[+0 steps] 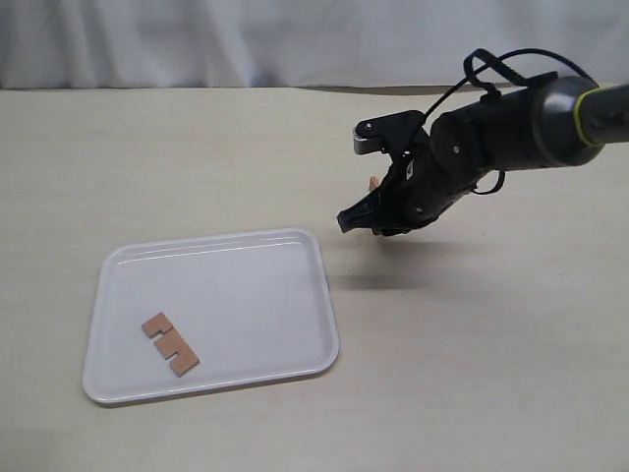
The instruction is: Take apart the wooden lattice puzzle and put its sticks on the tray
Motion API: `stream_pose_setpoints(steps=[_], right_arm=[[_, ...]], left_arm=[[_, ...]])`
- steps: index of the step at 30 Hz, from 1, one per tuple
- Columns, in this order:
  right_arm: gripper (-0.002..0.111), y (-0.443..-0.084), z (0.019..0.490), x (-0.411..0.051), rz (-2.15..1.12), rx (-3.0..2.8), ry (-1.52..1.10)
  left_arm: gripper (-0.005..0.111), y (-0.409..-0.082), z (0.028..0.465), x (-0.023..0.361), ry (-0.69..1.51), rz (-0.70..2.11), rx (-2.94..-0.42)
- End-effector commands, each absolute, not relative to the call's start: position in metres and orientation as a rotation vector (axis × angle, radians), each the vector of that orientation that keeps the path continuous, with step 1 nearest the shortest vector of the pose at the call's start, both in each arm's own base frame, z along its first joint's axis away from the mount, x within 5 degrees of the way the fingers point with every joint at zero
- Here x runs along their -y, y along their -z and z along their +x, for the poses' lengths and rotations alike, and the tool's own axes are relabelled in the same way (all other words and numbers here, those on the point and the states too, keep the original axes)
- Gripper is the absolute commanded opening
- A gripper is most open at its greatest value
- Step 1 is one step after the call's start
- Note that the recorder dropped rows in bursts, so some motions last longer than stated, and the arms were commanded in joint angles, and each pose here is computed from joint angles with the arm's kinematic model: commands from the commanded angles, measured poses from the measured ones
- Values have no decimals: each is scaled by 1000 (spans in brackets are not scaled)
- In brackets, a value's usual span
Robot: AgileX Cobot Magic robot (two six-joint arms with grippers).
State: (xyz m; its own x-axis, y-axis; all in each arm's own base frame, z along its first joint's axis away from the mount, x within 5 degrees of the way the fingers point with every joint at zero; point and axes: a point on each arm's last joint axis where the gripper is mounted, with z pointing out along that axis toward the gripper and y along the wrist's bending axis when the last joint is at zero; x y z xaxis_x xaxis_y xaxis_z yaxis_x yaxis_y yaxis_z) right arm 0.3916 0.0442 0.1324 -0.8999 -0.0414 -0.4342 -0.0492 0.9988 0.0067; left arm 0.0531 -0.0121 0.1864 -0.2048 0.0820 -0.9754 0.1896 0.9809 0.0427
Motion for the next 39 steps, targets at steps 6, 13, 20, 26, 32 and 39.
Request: stream_pose_setpoints(steps=[6,13,20,26,32,39], right_arm=[[5,-159,386,-43,-65,-2657,-24],[5,-140,386,-43,-64,-2718,-18],[5,-135,386,-43,-65,-2722,-18],[5,-130,385,-43,-59,-2754,-19],[5,-118,384,-43,-62,-2790,-14],[16,-111,386,-44,-59,-2800,-14]], left_arm=[[0,-186,53,11,88,193,-1771],[0,-186,53,11,88,193,-1771],[0,-186,53,11,88,193,-1771],[0,-186,53,11,88,193,-1771],[0,-186,53,11,88,193,-1771],[0,-186,53,11,88,193,-1771]])
